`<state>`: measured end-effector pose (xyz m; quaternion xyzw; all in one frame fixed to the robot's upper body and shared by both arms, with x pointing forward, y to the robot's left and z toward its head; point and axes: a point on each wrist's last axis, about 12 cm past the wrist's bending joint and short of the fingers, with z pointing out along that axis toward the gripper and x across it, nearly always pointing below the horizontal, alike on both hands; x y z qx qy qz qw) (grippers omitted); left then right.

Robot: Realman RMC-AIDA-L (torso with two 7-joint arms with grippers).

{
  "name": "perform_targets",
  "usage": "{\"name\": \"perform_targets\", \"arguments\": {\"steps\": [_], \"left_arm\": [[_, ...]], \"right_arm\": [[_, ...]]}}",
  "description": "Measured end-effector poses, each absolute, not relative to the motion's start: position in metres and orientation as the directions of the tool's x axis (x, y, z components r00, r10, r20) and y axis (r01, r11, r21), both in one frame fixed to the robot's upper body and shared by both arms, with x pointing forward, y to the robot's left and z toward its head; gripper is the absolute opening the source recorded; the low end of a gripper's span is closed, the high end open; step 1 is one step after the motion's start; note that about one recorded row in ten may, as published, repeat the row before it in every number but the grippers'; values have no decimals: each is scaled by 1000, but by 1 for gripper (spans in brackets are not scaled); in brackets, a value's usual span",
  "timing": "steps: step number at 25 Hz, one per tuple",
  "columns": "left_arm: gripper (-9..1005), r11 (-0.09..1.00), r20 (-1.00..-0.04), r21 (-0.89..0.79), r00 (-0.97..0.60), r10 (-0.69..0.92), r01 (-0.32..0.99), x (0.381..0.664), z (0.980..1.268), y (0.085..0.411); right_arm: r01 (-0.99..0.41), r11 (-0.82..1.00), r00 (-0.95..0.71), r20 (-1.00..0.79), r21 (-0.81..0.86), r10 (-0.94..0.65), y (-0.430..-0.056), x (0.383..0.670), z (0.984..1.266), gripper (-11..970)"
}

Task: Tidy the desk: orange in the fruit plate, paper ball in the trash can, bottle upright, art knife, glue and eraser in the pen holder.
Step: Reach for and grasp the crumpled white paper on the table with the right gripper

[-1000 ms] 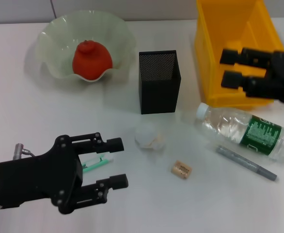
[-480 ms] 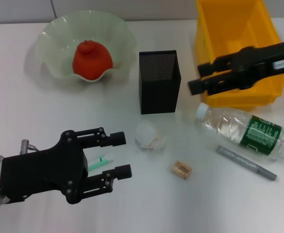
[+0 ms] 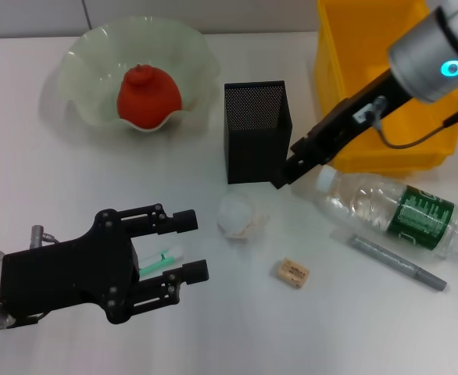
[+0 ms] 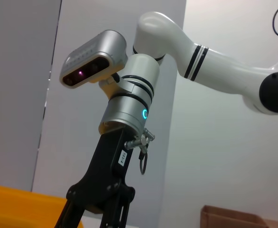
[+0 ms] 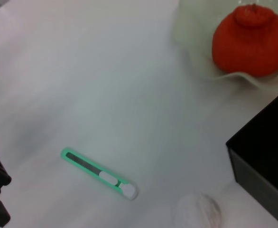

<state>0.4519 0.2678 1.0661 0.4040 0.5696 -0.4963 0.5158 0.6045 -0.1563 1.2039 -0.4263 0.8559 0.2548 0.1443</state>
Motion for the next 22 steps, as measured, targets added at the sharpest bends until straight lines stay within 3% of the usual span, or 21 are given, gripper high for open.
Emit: {"name": "perform_targets", "arguments": {"steps": [22], "left_arm": [[578,311,-985,-160,-174,18,937,456,1052,276]], "right_arm": [[-704,582,-708,-351,406,-613,-132,616,1147,661]]}}
